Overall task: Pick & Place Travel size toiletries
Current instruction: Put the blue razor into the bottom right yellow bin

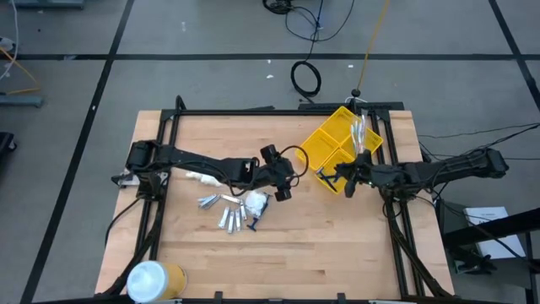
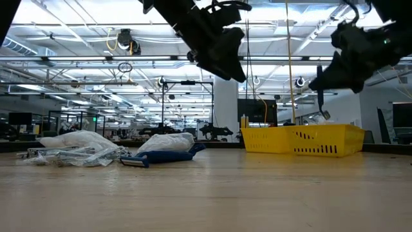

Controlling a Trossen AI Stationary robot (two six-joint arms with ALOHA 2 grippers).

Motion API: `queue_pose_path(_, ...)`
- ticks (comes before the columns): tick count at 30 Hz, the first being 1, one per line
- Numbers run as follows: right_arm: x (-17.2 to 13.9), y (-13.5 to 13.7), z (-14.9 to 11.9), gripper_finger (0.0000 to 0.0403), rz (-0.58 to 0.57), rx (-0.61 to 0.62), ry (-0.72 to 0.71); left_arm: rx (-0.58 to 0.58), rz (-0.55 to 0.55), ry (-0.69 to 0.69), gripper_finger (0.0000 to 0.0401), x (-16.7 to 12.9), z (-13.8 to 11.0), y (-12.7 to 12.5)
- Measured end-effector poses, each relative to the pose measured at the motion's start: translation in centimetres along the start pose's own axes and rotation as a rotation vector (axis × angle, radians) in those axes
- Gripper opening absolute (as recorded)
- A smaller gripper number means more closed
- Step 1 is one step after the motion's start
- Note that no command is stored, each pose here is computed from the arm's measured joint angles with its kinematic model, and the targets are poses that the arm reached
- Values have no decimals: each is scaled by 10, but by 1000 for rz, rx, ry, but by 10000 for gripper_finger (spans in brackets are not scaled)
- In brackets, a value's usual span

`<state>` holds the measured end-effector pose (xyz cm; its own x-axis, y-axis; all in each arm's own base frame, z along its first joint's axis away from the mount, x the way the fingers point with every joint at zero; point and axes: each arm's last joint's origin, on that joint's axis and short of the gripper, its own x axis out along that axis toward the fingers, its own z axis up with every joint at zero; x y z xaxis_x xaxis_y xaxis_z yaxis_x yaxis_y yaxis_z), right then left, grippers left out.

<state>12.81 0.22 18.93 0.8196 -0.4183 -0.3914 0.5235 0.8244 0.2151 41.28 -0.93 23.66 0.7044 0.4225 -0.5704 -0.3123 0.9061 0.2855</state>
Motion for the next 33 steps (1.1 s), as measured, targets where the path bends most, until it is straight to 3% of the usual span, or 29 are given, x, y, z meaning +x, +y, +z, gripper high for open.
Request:
queue_pose_path(4,5,-6,-16,26,-22,23,31,-5,9,6,261,2,0,5)
queue_pose_path(7,8,-9,-26,51,-40,40,17,-7,11,3,250,3,0,6)
queue_pose_path(22,9,-5,-18,280,32,48,-117,6,-6,77,250,-2,-8,-3)
queue_pose_path(30,-6,4,16,305,148,25,-444,50,-34,125,250,-11,-15,-18)
queue_pose_path(33,-11,5,22,306,171,32,-503,40,-34,173,250,-15,-21,-23)
